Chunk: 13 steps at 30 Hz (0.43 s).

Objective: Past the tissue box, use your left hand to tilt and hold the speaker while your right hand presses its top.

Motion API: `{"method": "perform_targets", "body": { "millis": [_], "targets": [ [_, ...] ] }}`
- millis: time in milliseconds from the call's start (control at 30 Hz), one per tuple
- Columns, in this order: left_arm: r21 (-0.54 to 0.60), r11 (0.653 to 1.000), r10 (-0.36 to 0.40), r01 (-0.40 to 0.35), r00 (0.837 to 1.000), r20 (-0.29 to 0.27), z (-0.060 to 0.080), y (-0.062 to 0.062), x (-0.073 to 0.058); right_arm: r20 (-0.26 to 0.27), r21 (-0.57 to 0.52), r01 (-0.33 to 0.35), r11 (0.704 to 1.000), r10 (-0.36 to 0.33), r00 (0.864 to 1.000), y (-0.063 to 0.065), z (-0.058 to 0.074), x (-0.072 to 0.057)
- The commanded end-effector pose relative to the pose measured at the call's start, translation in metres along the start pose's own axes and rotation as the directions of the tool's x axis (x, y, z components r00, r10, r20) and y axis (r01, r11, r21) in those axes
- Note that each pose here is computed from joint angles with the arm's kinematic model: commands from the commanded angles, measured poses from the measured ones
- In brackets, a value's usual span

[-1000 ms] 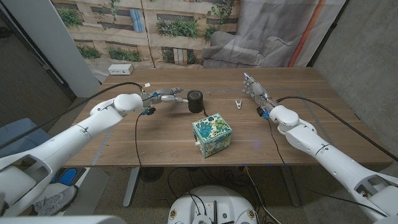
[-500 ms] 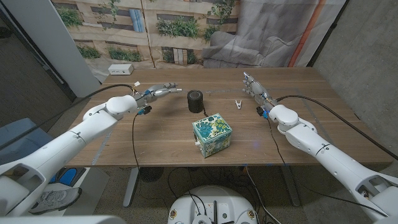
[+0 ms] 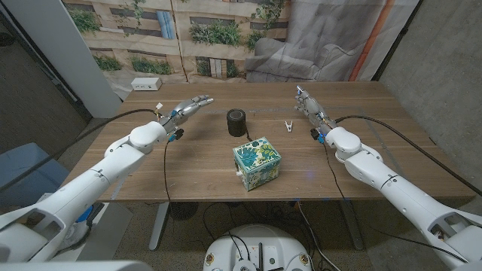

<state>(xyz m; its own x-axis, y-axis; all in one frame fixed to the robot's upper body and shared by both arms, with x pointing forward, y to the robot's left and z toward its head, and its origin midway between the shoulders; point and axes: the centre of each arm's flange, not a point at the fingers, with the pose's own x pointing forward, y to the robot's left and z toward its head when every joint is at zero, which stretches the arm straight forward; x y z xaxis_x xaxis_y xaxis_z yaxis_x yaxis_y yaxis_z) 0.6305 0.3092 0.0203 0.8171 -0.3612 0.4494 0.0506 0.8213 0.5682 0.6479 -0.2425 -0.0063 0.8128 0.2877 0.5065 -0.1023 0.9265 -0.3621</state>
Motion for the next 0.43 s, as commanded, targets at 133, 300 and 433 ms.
{"method": "perform_targets", "body": {
  "millis": [133,300,433],
  "targets": [
    [-0.148,0.982,0.124,-0.119,0.992,0.027,-0.021,-0.006,-0.009,0.036,0.104,0.096,0.990,-0.100,0.994,-0.002,-0.004,-0.001],
    [-0.232,0.958,0.182,-0.166,0.982,0.049,-0.028,-0.009,-0.009,0.042,0.146,0.108,0.983,-0.115,0.993,-0.004,-0.005,-0.002],
    [-0.273,0.941,0.228,-0.201,0.971,0.069,-0.033,-0.016,-0.009,0.052,0.184,0.130,0.974,-0.142,0.989,-0.004,-0.007,-0.003]
  ]
}}
